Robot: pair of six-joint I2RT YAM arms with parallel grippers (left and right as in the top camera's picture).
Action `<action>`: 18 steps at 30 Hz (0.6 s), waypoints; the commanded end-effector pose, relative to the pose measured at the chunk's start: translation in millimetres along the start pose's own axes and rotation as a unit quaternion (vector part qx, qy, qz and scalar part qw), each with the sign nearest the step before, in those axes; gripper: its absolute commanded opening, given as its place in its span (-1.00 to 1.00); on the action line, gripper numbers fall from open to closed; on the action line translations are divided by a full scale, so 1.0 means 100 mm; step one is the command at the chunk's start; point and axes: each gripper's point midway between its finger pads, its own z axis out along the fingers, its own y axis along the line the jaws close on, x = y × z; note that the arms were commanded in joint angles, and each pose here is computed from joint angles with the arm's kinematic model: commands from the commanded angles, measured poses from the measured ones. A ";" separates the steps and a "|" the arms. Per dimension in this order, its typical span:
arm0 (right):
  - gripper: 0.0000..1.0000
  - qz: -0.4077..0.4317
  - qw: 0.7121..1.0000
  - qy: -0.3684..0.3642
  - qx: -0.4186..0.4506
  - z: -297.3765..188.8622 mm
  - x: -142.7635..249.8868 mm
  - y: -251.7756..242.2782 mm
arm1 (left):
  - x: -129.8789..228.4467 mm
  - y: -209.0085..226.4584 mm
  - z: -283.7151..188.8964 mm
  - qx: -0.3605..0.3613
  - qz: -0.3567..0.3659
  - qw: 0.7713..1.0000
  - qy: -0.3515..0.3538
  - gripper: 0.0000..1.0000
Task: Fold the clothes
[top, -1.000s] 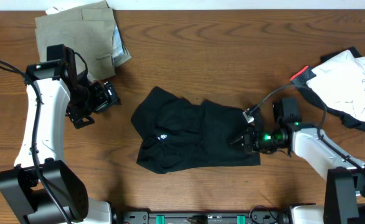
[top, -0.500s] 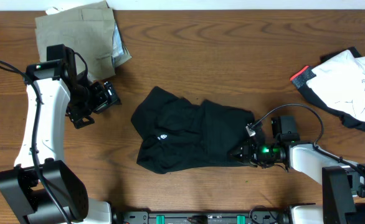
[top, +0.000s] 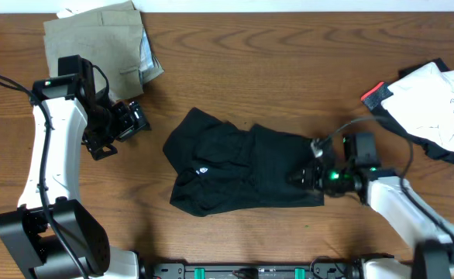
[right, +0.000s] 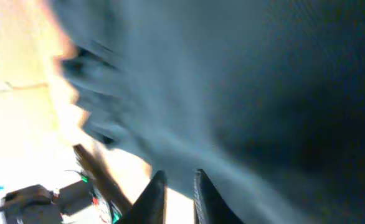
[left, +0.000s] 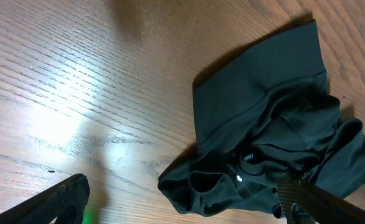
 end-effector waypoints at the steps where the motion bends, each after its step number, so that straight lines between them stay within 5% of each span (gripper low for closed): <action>1: 0.07 -0.086 0.995 -0.039 -0.043 -0.23 -0.18 0.49 | 0.01 0.02 0.00 -0.003 -0.003 1.000 0.000 0.96; 3: 0.61 -0.113 0.990 -0.062 -0.049 -0.34 -0.24 0.64 | 0.01 0.02 0.00 -0.003 -0.001 1.000 0.000 0.96; 5: 0.88 -0.126 0.988 -0.079 -0.045 -0.41 -0.28 0.69 | 0.01 0.02 0.00 -0.003 0.009 1.000 0.001 0.96; 18: 0.99 -0.096 0.993 -0.067 0.023 -0.38 -0.20 0.40 | 0.20 -0.31 0.40 0.141 0.114 0.983 0.031 0.96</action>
